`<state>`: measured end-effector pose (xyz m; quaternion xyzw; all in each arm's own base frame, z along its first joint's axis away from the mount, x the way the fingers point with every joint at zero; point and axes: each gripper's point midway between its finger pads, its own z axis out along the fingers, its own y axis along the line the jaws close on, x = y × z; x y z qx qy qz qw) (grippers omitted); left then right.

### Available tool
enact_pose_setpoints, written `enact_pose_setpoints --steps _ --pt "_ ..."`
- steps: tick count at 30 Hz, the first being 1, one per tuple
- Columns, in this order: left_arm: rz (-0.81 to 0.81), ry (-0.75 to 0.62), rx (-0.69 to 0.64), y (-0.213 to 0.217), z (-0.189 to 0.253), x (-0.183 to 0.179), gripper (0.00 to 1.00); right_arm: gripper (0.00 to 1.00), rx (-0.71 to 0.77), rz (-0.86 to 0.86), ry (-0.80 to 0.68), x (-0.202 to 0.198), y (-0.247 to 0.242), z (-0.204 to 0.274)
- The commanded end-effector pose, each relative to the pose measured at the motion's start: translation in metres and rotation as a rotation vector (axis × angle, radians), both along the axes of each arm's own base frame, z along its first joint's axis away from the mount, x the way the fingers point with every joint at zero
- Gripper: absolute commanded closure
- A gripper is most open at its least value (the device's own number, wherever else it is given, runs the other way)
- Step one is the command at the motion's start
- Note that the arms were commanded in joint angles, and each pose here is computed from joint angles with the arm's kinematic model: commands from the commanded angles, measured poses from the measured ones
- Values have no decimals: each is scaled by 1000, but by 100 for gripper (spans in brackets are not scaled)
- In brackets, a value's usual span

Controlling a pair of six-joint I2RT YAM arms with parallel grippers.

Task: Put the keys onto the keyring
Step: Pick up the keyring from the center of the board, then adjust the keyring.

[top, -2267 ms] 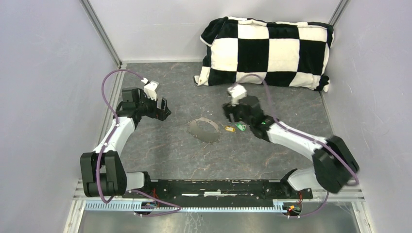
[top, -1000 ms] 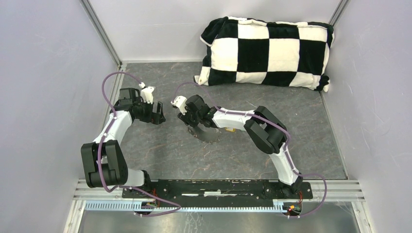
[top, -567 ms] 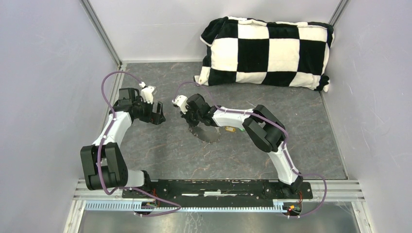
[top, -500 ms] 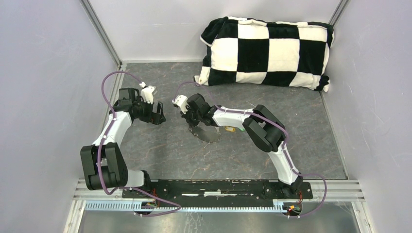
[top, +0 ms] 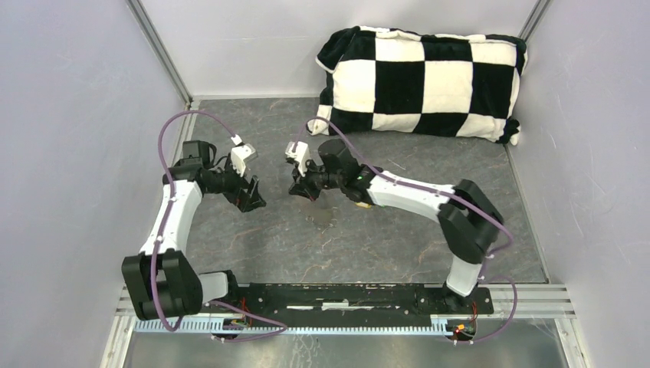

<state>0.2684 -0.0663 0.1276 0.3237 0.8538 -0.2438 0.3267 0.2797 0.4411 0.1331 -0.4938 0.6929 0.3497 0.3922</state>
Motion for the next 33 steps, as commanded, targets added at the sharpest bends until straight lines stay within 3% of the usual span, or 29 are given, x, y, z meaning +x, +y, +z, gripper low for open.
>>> enact_pose_setpoints --steps 1,6,12,22,29,33 --pt "-250 -167 -50 -21 56 -29 4 100 207 132 -45 -42 3 76" --pt "-349 -220 -119 -38 91 -64 32 100 298 189 -57 -79 -5 111" --pt "-441 -294 -197 -56 121 -109 42 100 391 223 -71 -105 -10 145" --pt "-459 -246 -333 -75 130 -128 45 100 599 192 -7 -124 -11 189" --pt "-511 -276 -359 -83 133 -134 42 100 617 231 38 -134 -5 192" --pt "-515 -265 -376 -84 131 -133 32 100 624 226 50 -137 -2 194"
